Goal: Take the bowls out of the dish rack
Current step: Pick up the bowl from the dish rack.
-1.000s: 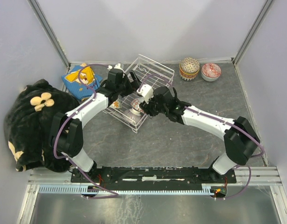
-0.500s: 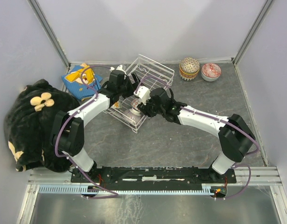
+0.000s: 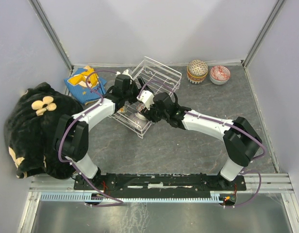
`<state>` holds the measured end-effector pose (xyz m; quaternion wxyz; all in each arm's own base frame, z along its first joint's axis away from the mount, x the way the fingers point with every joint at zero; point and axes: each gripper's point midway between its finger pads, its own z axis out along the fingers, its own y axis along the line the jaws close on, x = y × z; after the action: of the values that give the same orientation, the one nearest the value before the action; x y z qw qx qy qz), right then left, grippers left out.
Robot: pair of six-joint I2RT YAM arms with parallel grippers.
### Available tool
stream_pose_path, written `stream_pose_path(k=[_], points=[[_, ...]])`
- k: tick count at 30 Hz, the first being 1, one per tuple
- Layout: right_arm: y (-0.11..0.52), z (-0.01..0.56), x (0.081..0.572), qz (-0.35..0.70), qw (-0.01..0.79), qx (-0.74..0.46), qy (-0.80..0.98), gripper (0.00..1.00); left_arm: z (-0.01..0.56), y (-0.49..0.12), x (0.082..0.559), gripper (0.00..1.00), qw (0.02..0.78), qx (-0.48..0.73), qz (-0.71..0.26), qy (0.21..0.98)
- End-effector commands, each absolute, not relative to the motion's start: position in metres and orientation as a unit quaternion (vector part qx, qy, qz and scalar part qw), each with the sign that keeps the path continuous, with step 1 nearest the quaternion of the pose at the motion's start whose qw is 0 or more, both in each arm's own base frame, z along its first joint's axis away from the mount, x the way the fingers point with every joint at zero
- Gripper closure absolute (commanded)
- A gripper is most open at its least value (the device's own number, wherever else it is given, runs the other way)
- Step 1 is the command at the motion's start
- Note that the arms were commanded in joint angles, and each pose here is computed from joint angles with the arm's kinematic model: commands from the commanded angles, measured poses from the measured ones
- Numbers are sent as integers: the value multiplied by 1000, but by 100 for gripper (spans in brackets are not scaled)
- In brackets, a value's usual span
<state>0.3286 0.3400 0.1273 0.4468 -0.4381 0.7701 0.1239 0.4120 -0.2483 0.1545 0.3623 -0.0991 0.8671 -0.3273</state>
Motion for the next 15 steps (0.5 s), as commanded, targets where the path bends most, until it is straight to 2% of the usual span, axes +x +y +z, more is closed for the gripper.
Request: stream_pose_path(k=[1, 15], points=[[352, 159, 346, 124, 497, -415, 752, 32, 165, -258, 415, 1, 366, -104, -357, 853], [353, 163, 355, 116, 506, -403, 754, 34, 170, -270, 419, 1, 362, -100, -386, 843]])
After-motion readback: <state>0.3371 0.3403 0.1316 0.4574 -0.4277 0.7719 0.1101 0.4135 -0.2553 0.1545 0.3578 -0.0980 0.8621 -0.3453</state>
